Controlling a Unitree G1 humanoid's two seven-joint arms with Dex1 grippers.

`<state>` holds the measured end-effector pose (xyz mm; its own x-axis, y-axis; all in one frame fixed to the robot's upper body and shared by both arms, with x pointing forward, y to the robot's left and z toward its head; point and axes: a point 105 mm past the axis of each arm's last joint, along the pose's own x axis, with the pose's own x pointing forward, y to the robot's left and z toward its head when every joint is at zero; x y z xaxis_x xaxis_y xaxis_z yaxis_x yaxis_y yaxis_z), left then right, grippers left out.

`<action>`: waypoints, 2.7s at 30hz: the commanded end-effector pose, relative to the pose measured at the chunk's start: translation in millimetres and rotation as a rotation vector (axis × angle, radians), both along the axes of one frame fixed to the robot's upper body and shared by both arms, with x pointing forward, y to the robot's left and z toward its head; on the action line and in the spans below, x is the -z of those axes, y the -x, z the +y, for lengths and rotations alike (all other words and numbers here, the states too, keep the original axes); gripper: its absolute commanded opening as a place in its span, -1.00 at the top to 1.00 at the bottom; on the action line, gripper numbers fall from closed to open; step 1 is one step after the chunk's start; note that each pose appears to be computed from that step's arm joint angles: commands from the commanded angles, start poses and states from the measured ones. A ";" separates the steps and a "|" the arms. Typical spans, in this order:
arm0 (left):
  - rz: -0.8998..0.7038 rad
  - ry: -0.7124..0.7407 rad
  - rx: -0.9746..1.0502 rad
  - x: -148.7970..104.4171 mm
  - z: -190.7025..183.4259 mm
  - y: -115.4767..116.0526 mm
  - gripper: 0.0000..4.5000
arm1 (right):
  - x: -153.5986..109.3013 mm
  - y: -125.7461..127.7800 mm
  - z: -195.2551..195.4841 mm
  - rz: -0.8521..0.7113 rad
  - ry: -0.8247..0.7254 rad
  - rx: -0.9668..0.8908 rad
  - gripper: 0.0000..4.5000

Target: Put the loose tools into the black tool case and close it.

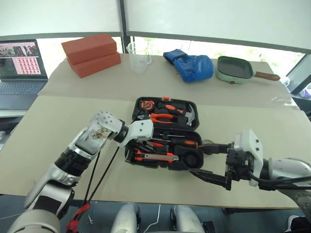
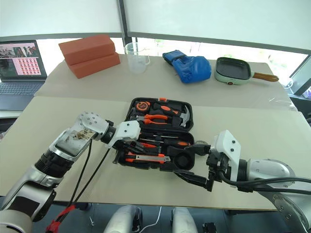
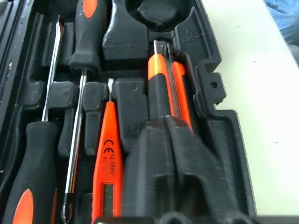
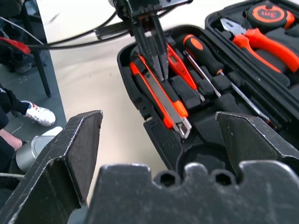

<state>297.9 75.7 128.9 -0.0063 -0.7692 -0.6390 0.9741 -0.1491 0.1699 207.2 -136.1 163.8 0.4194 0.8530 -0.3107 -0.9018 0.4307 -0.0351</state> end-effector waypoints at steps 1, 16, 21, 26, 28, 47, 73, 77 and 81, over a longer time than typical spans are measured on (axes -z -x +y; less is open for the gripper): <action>-0.021 0.005 0.011 -7.1 4.6 0.8 0.99 | -7.4 -0.6 -0.8 -0.045 -0.009 -0.002 -1.00; -0.046 -0.112 0.009 27.1 11.7 -0.9 0.99 | -4.4 -2.4 1.8 -0.050 -0.016 0.011 -1.00; -0.068 -0.125 -0.020 34.9 12.2 -9.2 0.99 | -6.0 -1.7 4.7 -0.054 -0.026 0.006 -1.00; -0.055 -0.111 -0.011 35.2 10.4 -6.5 0.99 | -4.9 -2.3 2.2 -0.053 -0.019 0.014 -1.00; -0.066 -0.104 -0.003 34.7 9.3 -6.2 0.99 | -5.0 -2.7 1.4 -0.054 -0.019 0.017 -1.00; 0.078 0.384 -0.146 -88.8 48.4 44.7 -0.28 | 1.7 18.1 -145.3 0.076 0.283 0.295 -1.00; -0.186 0.291 -0.239 -68.8 47.4 35.1 -1.00 | 60.5 -90.2 -75.5 0.028 0.471 -0.139 -0.67; -0.190 0.295 -0.237 -69.5 46.0 33.7 -1.00 | 72.3 -93.1 -77.8 0.005 0.498 -0.138 -0.06; -0.200 0.291 -0.230 -69.7 45.0 32.0 -1.00 | 81.1 -103.7 -80.7 -0.034 0.499 -0.079 0.54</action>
<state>265.5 124.5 190.4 0.2871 -0.8797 -0.3790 0.9352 0.1719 0.3095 307.3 -212.0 90.7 0.3425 0.6610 -0.6677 -0.9393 0.2551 -0.2293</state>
